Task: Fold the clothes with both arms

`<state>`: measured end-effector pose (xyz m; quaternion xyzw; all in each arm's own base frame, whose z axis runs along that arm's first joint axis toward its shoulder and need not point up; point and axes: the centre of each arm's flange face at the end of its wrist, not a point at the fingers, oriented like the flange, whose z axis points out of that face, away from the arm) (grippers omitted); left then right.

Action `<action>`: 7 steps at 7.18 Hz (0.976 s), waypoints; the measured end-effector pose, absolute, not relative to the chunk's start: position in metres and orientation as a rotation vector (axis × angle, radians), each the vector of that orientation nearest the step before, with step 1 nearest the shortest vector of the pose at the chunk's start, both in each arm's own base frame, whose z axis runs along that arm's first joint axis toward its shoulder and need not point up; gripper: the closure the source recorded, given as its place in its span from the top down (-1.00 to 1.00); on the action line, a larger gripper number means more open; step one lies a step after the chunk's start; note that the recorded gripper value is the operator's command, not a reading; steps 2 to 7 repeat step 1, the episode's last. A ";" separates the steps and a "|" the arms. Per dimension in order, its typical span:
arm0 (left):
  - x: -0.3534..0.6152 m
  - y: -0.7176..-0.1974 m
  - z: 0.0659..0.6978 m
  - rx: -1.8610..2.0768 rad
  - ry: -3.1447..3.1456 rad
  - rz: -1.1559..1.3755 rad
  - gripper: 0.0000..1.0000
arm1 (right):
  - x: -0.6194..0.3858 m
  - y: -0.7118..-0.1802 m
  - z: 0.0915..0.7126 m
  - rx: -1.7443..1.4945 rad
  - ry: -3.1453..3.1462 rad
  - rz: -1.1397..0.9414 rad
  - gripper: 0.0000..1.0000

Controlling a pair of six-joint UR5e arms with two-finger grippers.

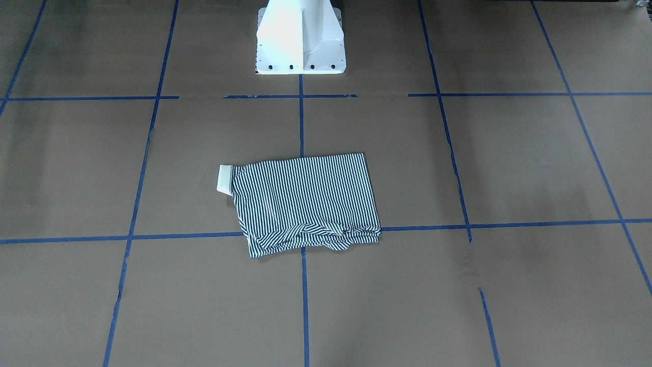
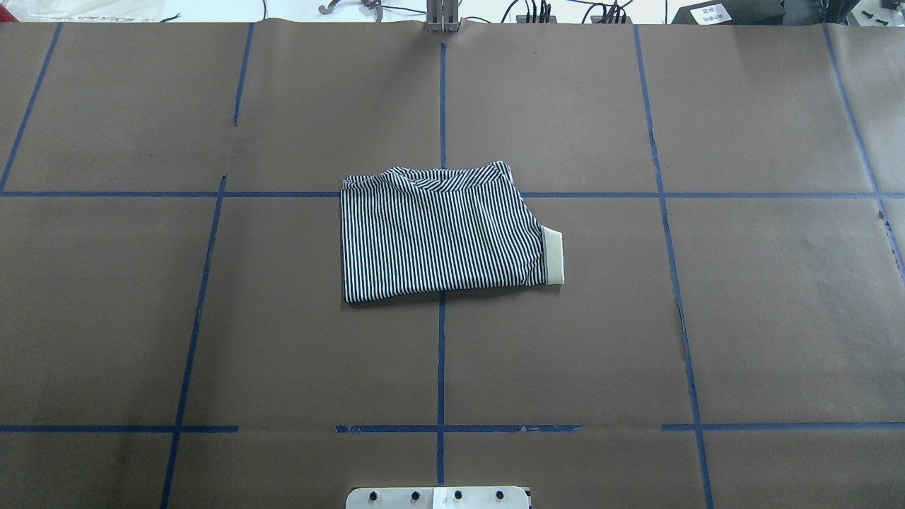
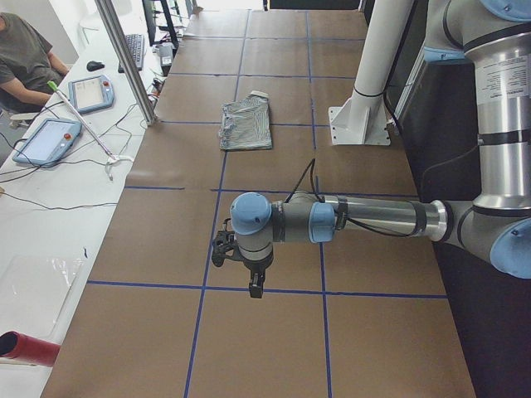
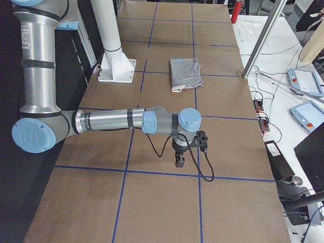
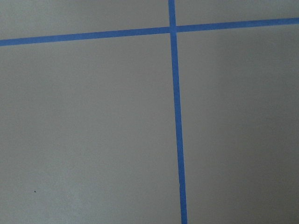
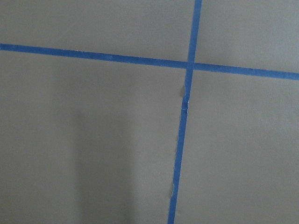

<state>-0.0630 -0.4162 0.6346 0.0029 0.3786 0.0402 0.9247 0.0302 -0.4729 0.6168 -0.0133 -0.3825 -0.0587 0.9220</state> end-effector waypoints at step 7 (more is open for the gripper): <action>-0.063 -0.417 0.633 0.010 0.777 0.084 1.00 | 0.030 -0.472 0.615 -0.023 -0.783 -0.124 1.00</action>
